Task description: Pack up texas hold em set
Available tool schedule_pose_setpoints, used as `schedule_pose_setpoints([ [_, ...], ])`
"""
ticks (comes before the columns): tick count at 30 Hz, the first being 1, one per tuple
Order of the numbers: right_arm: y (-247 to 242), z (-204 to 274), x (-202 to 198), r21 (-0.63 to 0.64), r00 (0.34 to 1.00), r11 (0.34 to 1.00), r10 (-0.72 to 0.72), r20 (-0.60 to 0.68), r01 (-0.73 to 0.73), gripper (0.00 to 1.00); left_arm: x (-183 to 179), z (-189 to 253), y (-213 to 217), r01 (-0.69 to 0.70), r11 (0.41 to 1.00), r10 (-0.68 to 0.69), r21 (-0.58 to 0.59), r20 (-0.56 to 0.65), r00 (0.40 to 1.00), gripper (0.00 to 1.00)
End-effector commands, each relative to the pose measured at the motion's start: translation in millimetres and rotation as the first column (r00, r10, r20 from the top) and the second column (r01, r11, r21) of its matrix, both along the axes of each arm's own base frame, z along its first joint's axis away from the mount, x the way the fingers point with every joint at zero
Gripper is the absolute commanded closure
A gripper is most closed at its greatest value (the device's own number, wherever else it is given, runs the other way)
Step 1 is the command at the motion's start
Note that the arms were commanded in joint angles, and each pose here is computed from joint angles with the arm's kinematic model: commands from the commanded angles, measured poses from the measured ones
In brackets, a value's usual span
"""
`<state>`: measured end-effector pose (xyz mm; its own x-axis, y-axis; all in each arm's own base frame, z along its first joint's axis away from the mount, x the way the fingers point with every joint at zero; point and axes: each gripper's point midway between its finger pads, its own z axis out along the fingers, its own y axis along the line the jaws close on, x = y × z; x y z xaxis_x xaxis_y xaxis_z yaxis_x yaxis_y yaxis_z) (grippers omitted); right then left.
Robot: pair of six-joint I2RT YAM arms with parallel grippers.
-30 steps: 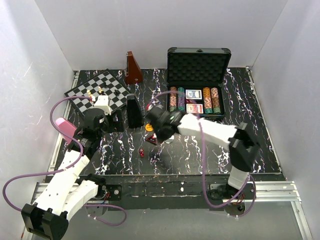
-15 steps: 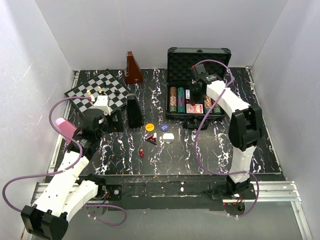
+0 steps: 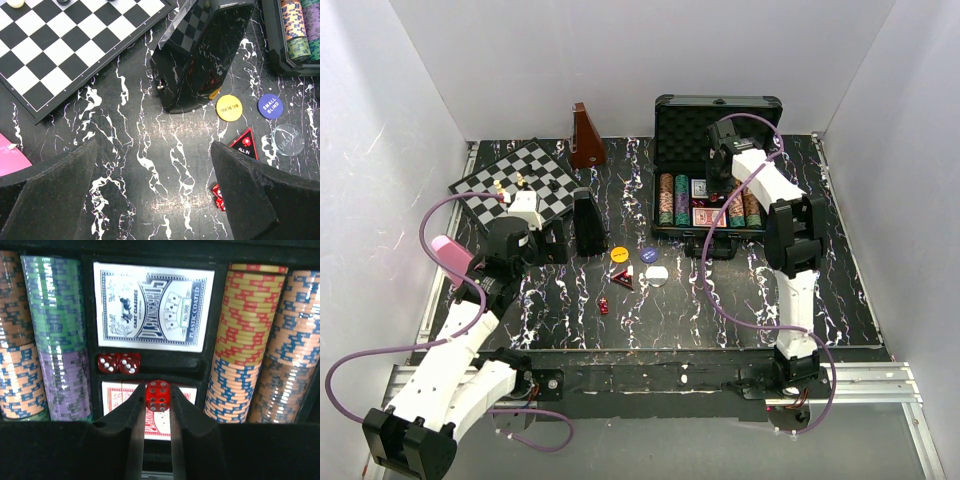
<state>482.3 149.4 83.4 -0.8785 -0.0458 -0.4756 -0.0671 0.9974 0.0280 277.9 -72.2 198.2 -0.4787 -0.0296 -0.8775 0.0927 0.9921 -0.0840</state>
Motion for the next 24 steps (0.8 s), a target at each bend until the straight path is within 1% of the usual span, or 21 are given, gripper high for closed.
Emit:
schedule_pose_setpoints([
  [1,1,6,17,-0.002,1.0,1.0,0.007,0.031,-0.007,0.99,3,14,0,-0.006,1.0,0.006,-0.008,0.03,1.0,0.02],
  [6,3,-7,22,0.006,1.0,1.0,0.0,0.013,-0.001,0.99,3,14,0,-0.003,1.0,0.003,-0.009,0.029,1.0,0.02],
  [16,8,-25,20,0.029,1.0,1.0,-0.001,-0.028,0.001,0.99,3,14,-1,0.0,1.0,0.0,-0.012,0.029,1.0,0.02],
  [24,12,-31,20,0.05,0.999,0.999,-0.003,-0.041,0.005,0.99,3,14,-2,0.006,1.0,-0.006,-0.015,0.028,1.0,0.02],
])
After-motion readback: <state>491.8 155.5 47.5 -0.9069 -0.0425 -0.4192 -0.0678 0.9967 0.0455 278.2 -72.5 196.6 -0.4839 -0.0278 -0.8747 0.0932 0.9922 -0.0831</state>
